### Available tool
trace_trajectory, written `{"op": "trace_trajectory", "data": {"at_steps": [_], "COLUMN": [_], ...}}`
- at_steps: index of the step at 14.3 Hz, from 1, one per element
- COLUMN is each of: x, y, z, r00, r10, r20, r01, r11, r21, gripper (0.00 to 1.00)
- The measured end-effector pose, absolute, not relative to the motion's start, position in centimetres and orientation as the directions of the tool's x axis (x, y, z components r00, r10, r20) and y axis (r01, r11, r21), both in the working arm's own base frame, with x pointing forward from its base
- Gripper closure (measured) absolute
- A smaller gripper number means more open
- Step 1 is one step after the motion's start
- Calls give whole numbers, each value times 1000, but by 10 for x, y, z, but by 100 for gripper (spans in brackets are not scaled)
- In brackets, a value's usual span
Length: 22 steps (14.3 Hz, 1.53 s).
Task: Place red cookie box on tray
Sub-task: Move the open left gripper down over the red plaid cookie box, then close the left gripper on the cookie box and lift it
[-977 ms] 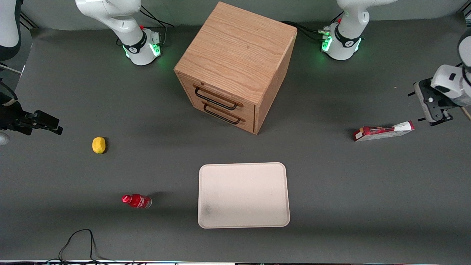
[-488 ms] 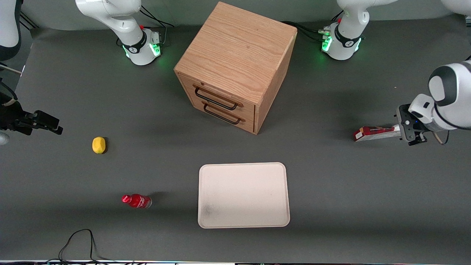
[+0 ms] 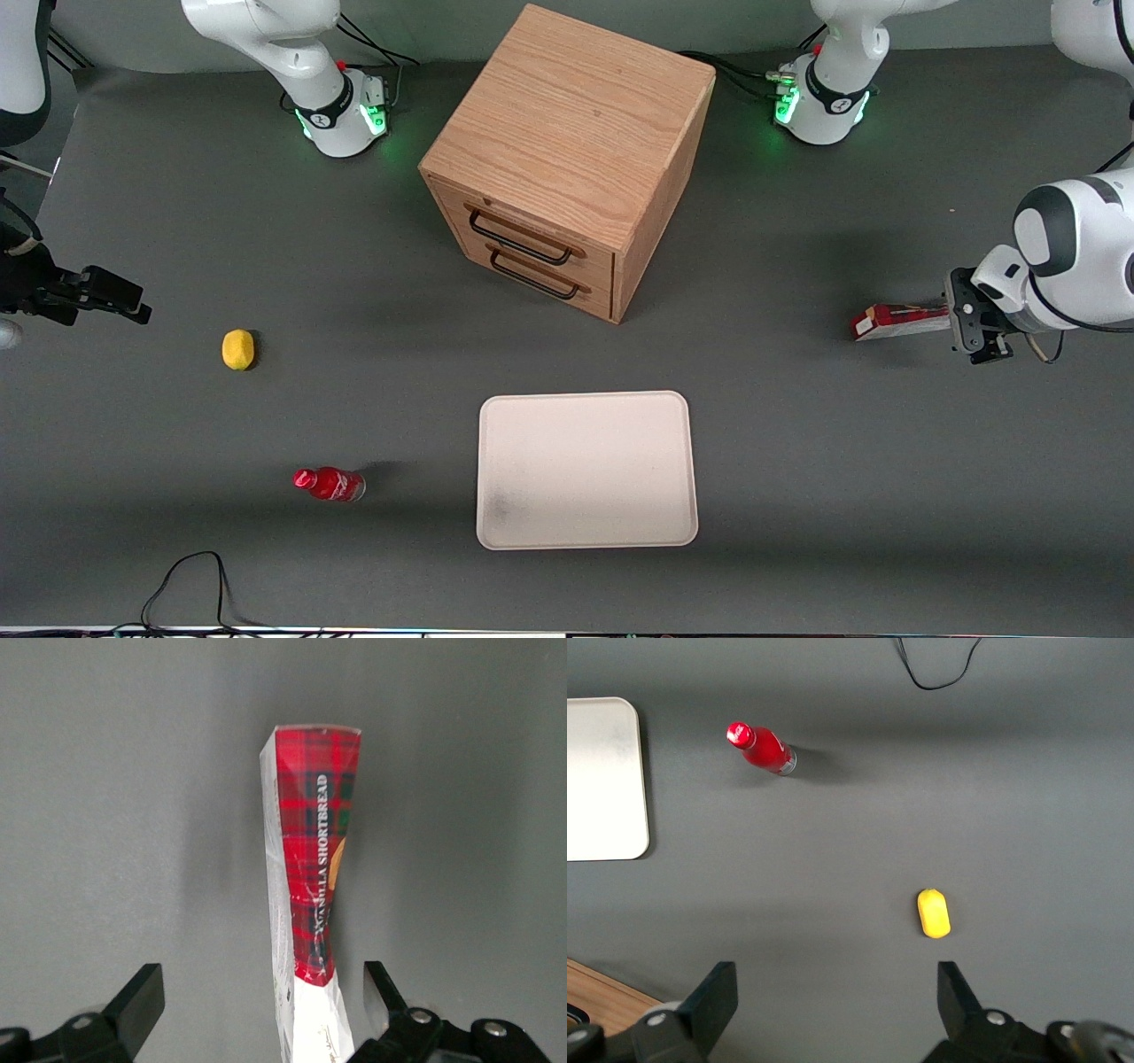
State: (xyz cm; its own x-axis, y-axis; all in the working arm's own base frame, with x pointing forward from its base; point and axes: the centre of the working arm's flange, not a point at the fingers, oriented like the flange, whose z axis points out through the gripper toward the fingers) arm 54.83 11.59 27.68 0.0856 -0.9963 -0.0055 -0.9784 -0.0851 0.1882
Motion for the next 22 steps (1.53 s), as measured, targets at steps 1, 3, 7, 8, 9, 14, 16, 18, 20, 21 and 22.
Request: {"op": "trace_trajectory", "data": {"at_steps": [1, 3, 7, 8, 9, 14, 16, 18, 20, 21, 22], "x": [547, 546, 538, 538, 538, 533, 533, 533, 534, 537, 540], "y": [119, 122, 121, 121, 121, 120, 120, 120, 119, 117, 115], "z": [272, 261, 244, 244, 244, 238, 238, 238, 243, 253, 269], "r00": [80, 69, 67, 66, 66, 74, 77, 79, 78, 75, 71], "r10": [-997, -998, -998, -998, -998, -997, -997, -997, -997, -997, -997], "r20": [-3, 0, 2, 2, 2, 10, 12, 13, 15, 16, 17], "r01": [-978, -977, -976, -976, -976, -974, -974, -974, -976, -979, -980], "r11": [-79, -68, -65, -65, -64, -70, -73, -74, -74, -71, -67], "r21": [195, 200, 208, 209, 210, 216, 214, 213, 204, 193, 188], "gripper": [0, 0, 8, 16, 26, 82, 96, 96, 96, 96, 96]}}
